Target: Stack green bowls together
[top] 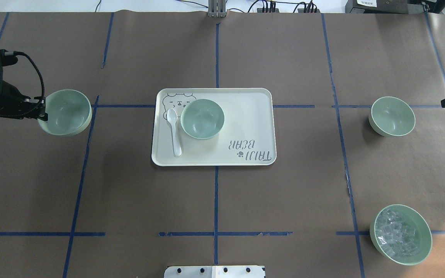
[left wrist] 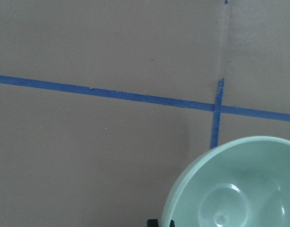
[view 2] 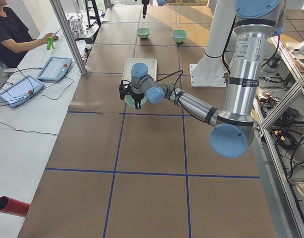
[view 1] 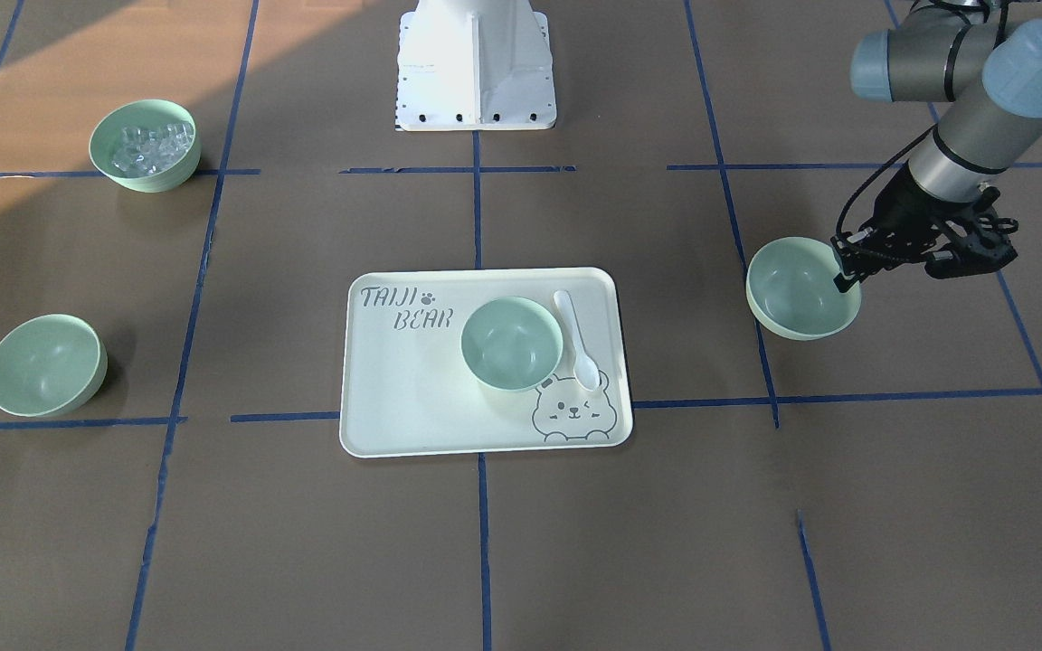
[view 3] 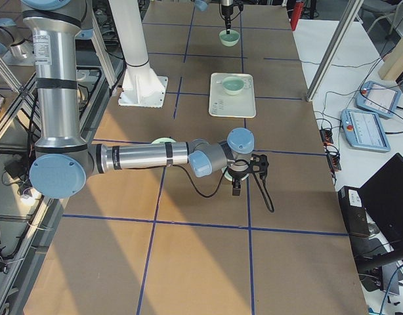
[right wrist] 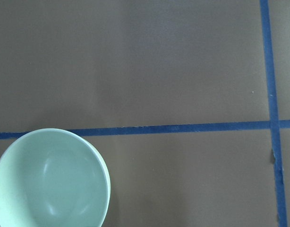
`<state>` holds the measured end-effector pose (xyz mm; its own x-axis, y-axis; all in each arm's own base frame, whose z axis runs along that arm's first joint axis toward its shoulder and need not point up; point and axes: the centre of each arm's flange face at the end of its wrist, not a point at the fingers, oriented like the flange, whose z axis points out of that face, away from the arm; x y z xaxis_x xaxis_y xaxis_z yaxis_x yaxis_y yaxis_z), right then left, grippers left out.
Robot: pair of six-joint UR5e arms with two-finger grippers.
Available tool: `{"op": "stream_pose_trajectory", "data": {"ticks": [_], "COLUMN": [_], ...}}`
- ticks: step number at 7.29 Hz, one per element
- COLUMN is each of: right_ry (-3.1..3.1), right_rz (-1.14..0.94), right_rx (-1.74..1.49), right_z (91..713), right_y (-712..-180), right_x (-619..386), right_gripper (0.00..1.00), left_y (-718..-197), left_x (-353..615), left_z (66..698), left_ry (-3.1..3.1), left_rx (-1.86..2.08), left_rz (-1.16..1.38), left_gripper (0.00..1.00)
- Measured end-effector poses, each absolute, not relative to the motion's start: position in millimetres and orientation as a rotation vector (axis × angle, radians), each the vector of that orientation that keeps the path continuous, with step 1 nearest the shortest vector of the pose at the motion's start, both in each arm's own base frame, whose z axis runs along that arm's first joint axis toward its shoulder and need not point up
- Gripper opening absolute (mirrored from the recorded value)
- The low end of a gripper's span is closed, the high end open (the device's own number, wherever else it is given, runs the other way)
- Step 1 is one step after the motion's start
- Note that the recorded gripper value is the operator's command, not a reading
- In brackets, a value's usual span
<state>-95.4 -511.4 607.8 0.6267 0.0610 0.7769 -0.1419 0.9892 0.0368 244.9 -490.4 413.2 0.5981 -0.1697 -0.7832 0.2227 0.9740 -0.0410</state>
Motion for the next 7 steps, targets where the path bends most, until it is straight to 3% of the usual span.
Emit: {"op": "stream_pose_trajectory", "data": {"ticks": [4, 5, 6, 7], "right_ry": [-0.906, -0.907, -0.909, -0.912], "right_rz": [0.138, 0.131, 0.123, 0.119], "right_rx": [0.127, 0.124, 0.119, 0.112], "right_z": [627, 627, 625, 624], "right_y": [-518, -519, -519, -519], "right_x": [-158, -165, -172, -179], "right_gripper": [0.98, 0.82, 0.58, 0.24], "left_y": [-517, -520, -518, -514], "left_x": [269, 277, 294, 311], "left_z": [338, 321, 306, 292], "left_ry": [0.952, 0.964, 0.978, 0.992], "left_rx": [0.025, 0.010, -0.009, -0.028], "left_rz": [-0.357, -0.380, -0.390, -0.392], "left_gripper": [0.00, 0.00, 0.00, 0.00]}}
